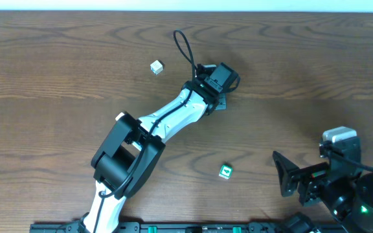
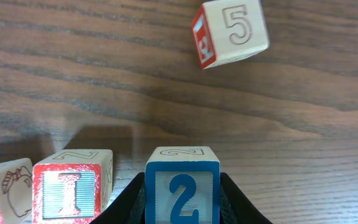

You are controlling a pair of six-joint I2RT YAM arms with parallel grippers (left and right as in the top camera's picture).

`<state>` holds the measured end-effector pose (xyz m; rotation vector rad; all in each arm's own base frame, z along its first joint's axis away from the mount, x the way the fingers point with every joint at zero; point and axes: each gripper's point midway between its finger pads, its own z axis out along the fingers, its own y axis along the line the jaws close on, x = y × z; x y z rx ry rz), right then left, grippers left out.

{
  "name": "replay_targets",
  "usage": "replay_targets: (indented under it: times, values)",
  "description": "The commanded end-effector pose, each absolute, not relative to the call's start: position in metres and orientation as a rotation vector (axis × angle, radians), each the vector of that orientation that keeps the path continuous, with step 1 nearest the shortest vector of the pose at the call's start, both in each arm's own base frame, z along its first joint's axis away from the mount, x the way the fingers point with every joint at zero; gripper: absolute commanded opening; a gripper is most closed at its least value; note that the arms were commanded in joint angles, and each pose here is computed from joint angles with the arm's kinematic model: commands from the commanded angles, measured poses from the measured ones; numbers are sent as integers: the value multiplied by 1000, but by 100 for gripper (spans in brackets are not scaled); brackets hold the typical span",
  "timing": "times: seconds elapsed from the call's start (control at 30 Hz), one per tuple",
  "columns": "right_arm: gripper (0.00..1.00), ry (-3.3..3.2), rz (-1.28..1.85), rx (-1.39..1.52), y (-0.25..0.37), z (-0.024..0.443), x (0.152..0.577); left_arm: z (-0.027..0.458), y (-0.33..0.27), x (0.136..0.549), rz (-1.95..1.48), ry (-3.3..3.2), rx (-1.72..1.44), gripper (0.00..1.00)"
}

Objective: Spell out Ai2
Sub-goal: 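Carry the '2' block right of the 'I' block and lower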

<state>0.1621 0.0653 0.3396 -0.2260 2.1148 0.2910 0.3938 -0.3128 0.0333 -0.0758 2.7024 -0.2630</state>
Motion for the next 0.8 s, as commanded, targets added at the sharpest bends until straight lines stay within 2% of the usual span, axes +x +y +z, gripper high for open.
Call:
replay_targets:
  times: [0.0,0.67,0.7,0.77]
  values:
    - [99,2116,300,-203,64,340,162,20,-307,395,-217,2711,-109,6]
    - [99,2122,295,-205,64,339,161,12,-302,393,-170,2727,-84,7]
    - [99,2121,295,-204,63,339,161,12,-302,393,-168,2725,-84,10]
    - [99,2120,288,-199,62,339,162,12,-302,393,-169,2725,-84,22]
